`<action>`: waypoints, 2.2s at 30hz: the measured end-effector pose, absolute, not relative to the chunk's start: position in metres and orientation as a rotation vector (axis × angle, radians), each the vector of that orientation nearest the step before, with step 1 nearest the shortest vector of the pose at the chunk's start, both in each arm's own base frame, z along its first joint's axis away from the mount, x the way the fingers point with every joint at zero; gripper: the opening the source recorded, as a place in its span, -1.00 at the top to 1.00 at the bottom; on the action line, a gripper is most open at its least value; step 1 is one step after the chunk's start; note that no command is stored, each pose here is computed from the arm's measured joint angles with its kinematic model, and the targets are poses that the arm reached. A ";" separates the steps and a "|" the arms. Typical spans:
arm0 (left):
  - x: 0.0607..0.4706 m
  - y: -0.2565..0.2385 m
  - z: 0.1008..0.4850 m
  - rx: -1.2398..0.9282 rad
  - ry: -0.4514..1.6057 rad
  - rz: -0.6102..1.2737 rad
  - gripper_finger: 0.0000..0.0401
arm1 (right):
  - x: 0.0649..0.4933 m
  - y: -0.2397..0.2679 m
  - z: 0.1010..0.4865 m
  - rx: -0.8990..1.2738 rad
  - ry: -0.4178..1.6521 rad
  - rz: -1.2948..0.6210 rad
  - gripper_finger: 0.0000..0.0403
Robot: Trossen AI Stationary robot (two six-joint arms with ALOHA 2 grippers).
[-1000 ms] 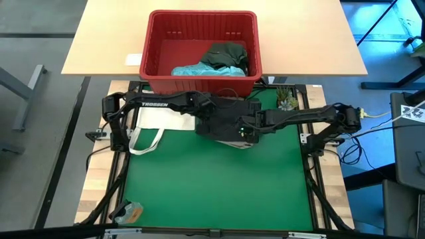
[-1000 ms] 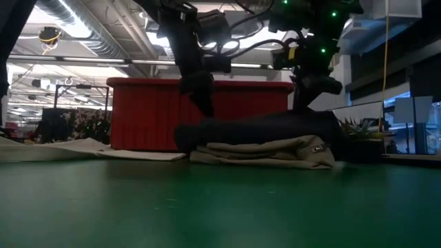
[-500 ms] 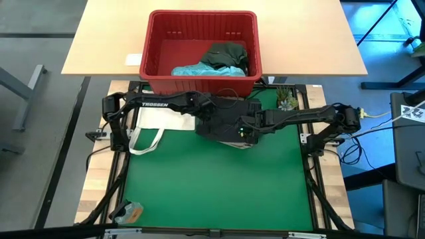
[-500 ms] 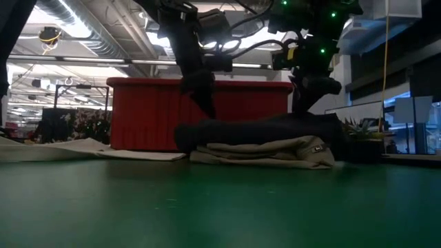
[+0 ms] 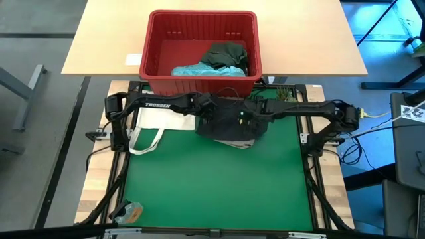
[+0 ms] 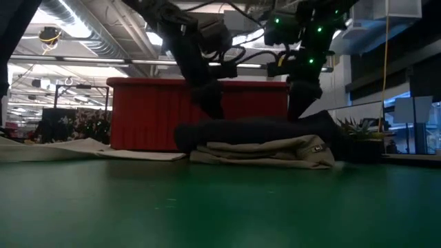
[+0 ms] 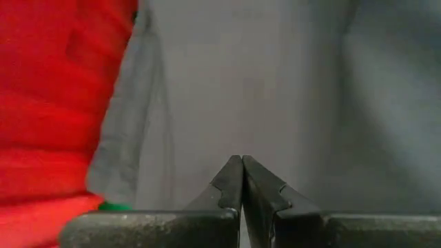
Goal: Fold Laundry from Bin
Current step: Stack the folded black shorts on top of the folded light brown shorts
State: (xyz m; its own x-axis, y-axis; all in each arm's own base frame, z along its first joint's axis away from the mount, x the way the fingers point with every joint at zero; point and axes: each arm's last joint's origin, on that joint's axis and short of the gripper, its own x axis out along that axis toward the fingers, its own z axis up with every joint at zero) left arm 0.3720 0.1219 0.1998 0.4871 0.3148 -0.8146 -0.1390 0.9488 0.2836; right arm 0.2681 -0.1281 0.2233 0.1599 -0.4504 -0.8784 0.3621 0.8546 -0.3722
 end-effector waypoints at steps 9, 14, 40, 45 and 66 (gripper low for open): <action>0.359 0.149 0.177 0.158 1.022 0.398 1.00 | 0.251 -0.145 0.211 0.089 1.324 -0.504 0.00; 0.351 0.162 0.171 0.143 0.994 0.448 1.00 | 0.249 -0.133 0.209 0.144 1.368 -0.394 0.00; 0.344 0.159 0.205 0.167 0.907 0.483 1.00 | 0.260 -0.074 0.241 -0.217 1.382 -0.535 0.00; 0.346 0.137 0.225 0.180 0.845 0.442 1.00 | 0.253 -0.069 0.256 -0.089 1.287 -0.506 0.00; 0.378 0.031 0.191 0.199 0.911 0.160 1.00 | 0.240 -0.050 0.203 -0.113 1.337 -0.544 0.00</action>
